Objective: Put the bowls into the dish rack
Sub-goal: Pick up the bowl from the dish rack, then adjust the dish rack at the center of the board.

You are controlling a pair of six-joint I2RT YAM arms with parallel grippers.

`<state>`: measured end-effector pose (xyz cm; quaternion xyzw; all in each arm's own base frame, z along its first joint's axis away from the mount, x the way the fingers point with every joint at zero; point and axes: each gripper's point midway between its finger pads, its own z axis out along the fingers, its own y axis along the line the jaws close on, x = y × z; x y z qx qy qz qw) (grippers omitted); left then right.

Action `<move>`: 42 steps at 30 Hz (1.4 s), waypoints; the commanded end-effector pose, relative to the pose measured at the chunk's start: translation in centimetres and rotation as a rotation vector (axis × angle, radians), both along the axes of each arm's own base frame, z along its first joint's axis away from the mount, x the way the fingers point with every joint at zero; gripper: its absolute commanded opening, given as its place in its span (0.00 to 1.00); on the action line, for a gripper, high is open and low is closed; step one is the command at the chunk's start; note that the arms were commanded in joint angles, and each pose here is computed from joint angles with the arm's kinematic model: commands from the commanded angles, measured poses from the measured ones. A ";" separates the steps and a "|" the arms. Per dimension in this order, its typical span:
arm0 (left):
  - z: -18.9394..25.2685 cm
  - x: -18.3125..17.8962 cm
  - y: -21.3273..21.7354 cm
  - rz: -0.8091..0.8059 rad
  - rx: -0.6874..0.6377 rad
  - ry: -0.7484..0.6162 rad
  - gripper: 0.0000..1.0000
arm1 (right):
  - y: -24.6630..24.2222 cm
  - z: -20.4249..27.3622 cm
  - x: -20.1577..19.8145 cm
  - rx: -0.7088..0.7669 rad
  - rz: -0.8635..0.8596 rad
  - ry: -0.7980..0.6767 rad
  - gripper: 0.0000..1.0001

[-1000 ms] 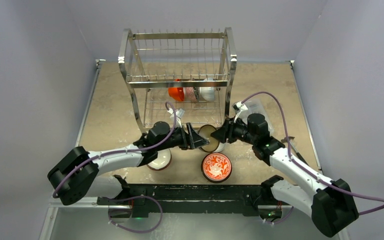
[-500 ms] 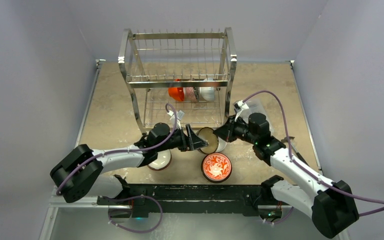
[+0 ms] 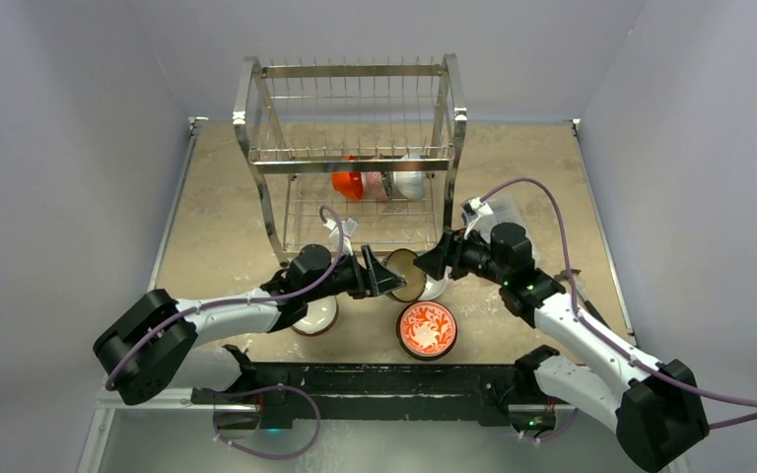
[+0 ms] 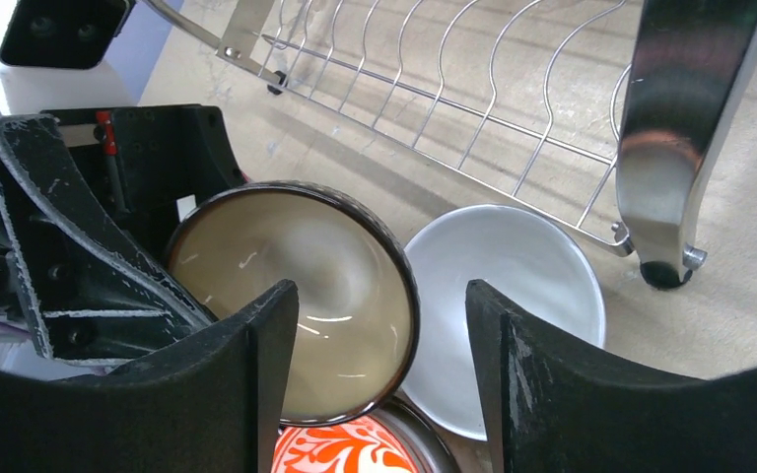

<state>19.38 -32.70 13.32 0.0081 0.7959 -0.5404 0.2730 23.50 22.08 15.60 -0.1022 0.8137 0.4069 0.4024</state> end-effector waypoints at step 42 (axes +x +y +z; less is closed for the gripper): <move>4.2 6.9 6.1 0.315 0.271 -0.223 0.00 | 1.2 3.5 6.2 0.029 -0.060 -0.255 0.26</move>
